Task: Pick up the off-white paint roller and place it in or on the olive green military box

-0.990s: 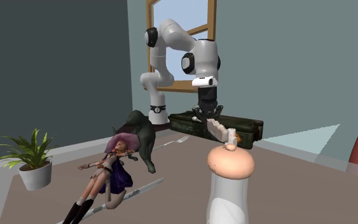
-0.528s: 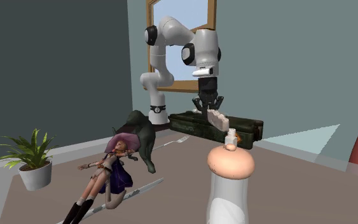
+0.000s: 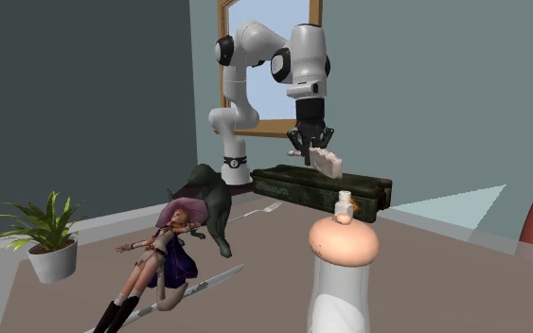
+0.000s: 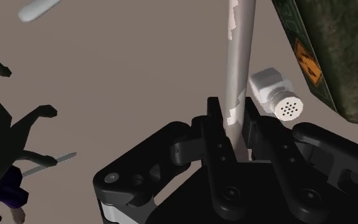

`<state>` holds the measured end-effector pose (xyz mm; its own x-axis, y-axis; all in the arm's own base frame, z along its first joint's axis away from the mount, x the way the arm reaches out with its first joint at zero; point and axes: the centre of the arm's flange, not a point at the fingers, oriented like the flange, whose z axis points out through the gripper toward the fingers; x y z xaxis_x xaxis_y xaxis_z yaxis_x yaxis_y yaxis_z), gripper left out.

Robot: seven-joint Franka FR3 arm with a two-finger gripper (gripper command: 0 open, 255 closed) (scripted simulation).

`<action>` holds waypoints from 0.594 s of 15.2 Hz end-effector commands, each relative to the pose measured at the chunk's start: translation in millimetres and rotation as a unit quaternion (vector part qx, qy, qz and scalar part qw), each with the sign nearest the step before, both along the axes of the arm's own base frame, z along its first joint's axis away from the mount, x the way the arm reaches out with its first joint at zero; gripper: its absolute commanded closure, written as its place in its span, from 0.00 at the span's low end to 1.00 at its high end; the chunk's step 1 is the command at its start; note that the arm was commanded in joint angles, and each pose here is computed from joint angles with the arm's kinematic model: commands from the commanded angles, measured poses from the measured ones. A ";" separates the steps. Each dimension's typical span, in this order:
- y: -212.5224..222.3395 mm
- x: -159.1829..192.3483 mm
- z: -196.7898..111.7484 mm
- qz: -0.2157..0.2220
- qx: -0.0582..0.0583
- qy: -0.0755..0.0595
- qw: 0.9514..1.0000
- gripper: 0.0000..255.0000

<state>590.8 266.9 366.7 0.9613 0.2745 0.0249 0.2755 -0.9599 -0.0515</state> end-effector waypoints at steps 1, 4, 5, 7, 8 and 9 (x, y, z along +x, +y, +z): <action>3.5 -12.4 3.7 0.000 0.000 0.000 1.000 1.00; 16.1 -50.0 4.7 0.000 0.000 0.000 1.000 1.00; 20.3 -62.5 5.0 0.000 0.000 0.000 1.000 1.00; 28.8 -87.5 5.6 0.000 0.000 0.000 1.000 1.00; 33.0 -100.0 6.0 0.000 0.000 0.000 1.000 1.00; 37.2 -112.5 6.3 0.000 0.000 0.000 1.000 1.00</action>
<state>492.0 298.5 371.3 0.9610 0.2754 0.0237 0.2763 -0.9597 -0.0515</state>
